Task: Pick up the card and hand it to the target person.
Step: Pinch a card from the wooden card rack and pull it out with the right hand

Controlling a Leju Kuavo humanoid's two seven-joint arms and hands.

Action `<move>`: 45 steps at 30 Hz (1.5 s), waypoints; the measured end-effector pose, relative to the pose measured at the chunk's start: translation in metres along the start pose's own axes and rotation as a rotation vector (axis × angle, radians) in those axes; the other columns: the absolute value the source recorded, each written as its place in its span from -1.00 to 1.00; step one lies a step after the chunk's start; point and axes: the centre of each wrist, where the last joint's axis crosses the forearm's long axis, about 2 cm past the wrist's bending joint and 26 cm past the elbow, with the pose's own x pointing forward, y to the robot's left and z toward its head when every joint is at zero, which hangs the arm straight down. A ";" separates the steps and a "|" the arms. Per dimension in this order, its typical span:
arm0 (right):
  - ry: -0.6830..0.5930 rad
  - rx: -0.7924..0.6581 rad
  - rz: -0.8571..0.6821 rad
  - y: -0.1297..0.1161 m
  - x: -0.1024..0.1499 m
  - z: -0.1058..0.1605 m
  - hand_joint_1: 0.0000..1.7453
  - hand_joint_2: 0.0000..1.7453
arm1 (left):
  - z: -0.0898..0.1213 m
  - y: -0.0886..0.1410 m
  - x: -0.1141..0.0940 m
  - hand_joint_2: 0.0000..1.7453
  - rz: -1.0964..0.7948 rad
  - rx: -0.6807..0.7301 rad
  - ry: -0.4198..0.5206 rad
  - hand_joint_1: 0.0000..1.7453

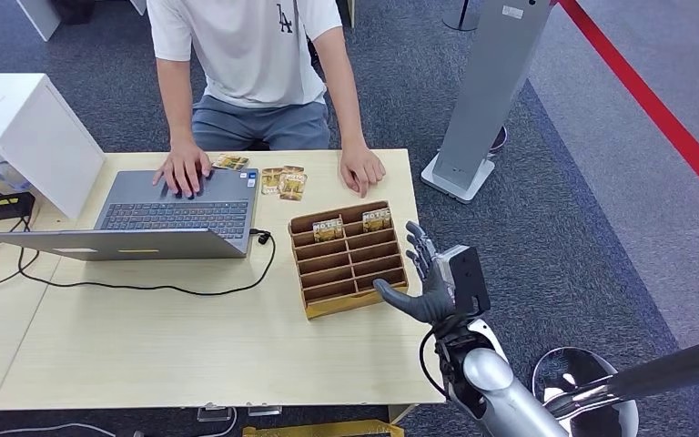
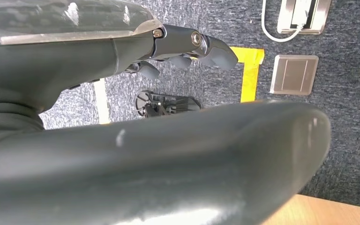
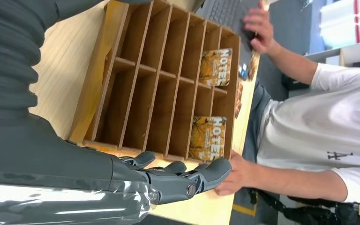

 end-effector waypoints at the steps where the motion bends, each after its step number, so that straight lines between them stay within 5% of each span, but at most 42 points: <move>1: 0.004 -0.020 0.060 -0.001 0.001 -0.001 -0.89 1.00 | 0.000 0.000 0.000 -1.00 0.000 0.000 -0.001 -1.00; 3: 0.008 -0.070 0.217 -0.002 0.005 -0.003 -0.59 1.00 | 0.000 0.000 0.000 -1.00 0.000 0.000 -0.002 -1.00; 5: 0.005 -0.114 0.385 -0.003 0.010 -0.008 0.08 1.00 | 0.000 0.000 0.000 -1.00 0.001 -0.002 -0.006 -1.00; 7: -0.006 -0.144 0.551 -0.002 0.017 -0.012 0.54 1.00 | 0.000 0.000 0.000 -1.00 0.002 -0.006 -0.011 -1.00; 12: -0.081 -0.173 0.941 0.002 0.044 -0.034 0.47 1.00 | 0.000 0.000 0.000 -1.00 -0.003 -0.020 -0.022 -1.00; 20: -0.139 -0.158 1.190 0.015 0.073 -0.068 0.49 1.00 | -0.001 -0.001 0.002 -1.00 -0.012 -0.030 -0.024 -1.00; 24: -0.132 -0.123 1.272 0.024 0.074 -0.081 0.47 1.00 | -0.002 -0.002 0.005 -1.00 -0.018 -0.036 -0.027 -1.00; 34: -0.042 -0.057 1.410 0.033 0.056 -0.105 -0.06 1.00 | -0.006 -0.006 0.016 -1.00 -0.034 -0.048 -0.032 -1.00; 45: 0.032 -0.053 1.450 0.024 0.041 -0.120 -0.05 1.00 | -0.006 -0.006 0.016 -1.00 -0.033 -0.048 -0.031 -1.00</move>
